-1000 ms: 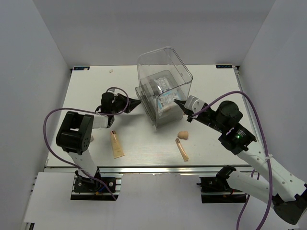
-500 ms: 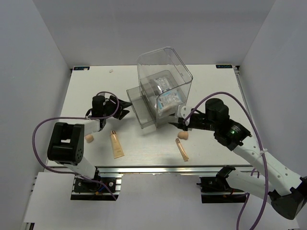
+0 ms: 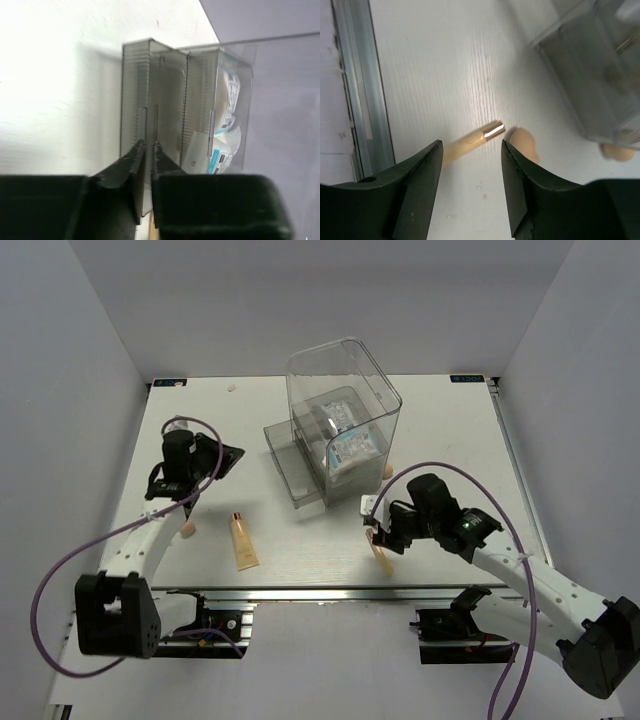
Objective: Organize the makeup
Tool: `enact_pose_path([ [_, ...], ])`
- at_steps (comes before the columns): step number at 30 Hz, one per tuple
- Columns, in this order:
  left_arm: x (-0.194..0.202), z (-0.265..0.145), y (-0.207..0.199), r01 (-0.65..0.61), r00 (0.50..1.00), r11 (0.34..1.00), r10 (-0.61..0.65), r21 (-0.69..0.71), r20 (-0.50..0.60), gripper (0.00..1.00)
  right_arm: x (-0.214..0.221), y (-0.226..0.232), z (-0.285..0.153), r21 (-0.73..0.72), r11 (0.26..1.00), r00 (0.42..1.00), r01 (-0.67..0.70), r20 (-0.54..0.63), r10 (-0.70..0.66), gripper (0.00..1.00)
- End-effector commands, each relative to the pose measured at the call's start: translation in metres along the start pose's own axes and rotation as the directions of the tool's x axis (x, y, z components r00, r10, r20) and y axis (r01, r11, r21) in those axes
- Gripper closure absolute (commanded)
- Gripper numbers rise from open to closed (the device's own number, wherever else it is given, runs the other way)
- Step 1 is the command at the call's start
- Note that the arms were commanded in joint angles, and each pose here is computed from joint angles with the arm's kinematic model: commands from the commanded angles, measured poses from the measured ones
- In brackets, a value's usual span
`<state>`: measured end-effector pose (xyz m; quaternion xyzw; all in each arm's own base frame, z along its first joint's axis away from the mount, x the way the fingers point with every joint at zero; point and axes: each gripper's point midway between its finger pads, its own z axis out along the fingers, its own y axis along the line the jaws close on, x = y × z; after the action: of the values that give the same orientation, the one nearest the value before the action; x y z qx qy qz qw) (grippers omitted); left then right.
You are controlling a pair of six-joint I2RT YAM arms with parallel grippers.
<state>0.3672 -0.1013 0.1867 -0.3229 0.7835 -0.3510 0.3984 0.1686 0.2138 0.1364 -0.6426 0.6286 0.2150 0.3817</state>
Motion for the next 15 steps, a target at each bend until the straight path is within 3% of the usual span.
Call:
enact_pose_path([
  [1, -0.012, -0.025, 0.024, -0.038, 0.998, 0.993, 0.044, -0.109, 0.051, 0.77, 0.034, -0.011, 0.005, 0.068, 0.997, 0.995, -0.028, -0.099, 0.035, 0.44],
  [2, -0.015, -0.029, 0.028, -0.041, 0.997, 0.992, 0.048, -0.121, 0.058, 0.57, 0.041, -0.014, 0.006, 0.073, 0.997, 0.993, -0.030, -0.114, 0.038, 0.44],
  [5, -0.011, -0.040, 0.044, -0.089, 0.995, 0.976, 0.096, -0.201, 0.023, 0.32, 0.062, -0.025, 0.009, 0.096, 0.993, 0.984, -0.073, -0.155, 0.088, 0.44],
  [11, -0.010, -0.058, 0.065, -0.174, 0.984, 0.930, 0.178, -0.323, -0.018, 0.28, 0.079, -0.056, 0.027, 0.141, 0.990, 0.979, -0.030, -0.197, 0.058, 0.44],
  [15, -0.015, -0.065, 0.067, -0.205, 0.977, 0.912, 0.213, -0.354, -0.017, 0.28, 0.092, -0.059, 0.049, 0.071, 0.997, 0.973, -0.029, -0.226, 0.044, 0.44],
])
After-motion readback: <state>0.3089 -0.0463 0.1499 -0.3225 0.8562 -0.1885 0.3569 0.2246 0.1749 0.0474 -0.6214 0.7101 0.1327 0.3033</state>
